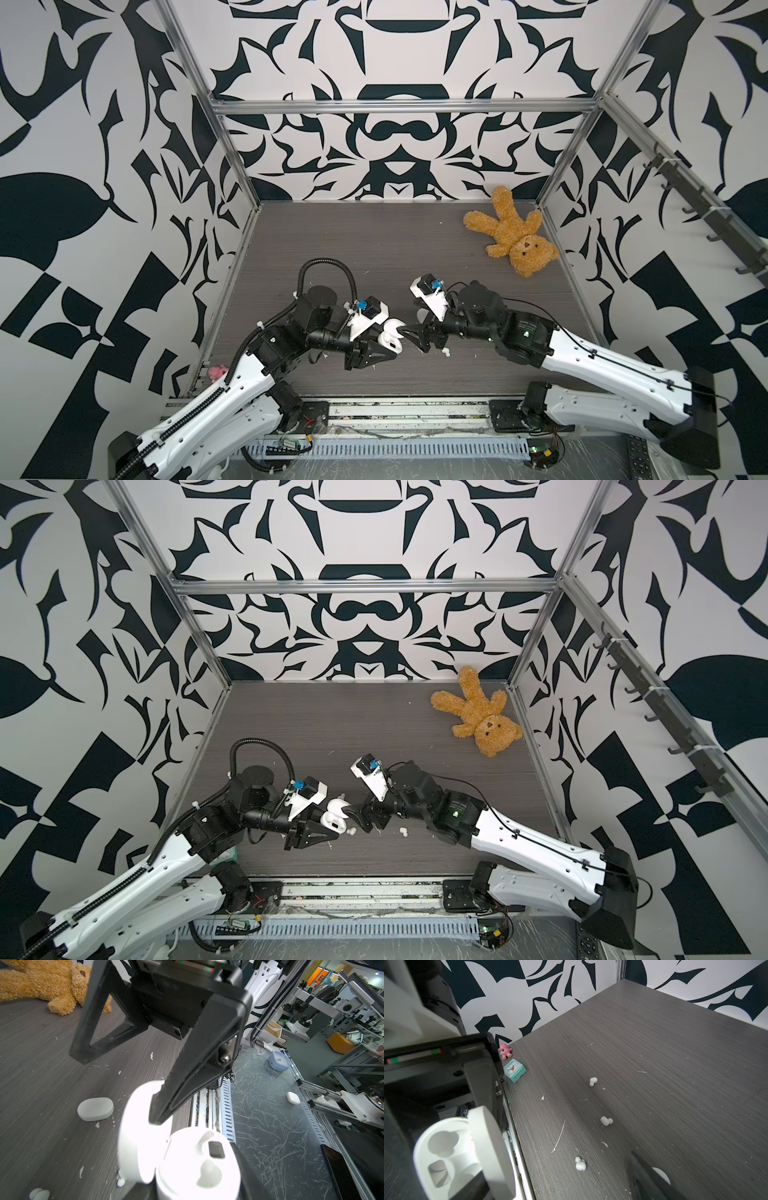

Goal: Insert the wireless bluetooth earbuds into the charging case
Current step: 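Pull the lid open with the left gripper while the right gripper holds the case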

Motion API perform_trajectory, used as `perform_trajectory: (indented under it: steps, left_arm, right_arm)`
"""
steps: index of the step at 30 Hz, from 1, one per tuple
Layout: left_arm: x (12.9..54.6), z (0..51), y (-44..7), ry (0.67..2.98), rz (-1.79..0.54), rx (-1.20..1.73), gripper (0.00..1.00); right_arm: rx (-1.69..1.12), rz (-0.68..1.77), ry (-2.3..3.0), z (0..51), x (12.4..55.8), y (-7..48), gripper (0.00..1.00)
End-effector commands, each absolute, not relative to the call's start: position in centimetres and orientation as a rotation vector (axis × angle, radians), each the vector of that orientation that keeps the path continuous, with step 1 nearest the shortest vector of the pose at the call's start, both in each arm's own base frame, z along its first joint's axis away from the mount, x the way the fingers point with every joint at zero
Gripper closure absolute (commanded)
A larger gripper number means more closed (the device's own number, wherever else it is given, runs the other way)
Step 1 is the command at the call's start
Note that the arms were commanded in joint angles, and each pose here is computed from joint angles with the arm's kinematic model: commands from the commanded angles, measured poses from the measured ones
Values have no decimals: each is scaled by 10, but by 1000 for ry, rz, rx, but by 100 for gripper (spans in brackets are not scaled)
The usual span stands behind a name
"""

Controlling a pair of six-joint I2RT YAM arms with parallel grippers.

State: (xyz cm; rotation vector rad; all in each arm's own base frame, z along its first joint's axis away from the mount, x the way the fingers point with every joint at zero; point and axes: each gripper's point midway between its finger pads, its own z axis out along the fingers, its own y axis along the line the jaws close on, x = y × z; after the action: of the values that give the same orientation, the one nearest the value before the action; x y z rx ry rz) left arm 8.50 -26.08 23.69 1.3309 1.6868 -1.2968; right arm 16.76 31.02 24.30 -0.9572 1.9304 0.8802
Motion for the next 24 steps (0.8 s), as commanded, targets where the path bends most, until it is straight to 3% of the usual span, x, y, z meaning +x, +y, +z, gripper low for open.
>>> perform_trajectory:
  steps: [1,13,24]
  left_arm:
    - [70,256,-262,1571,-1367,1388,100]
    - [76,252,-264,1603,-1350,1374,100]
    - [81,249,-265,1627,-1329,1354,100]
  right_arm:
    - [-923,873,1904,258,175,310,16]
    - [-1036,1083,1777,284,147,326,44]
    - [-1099,1178,1738,290,131,332,59]
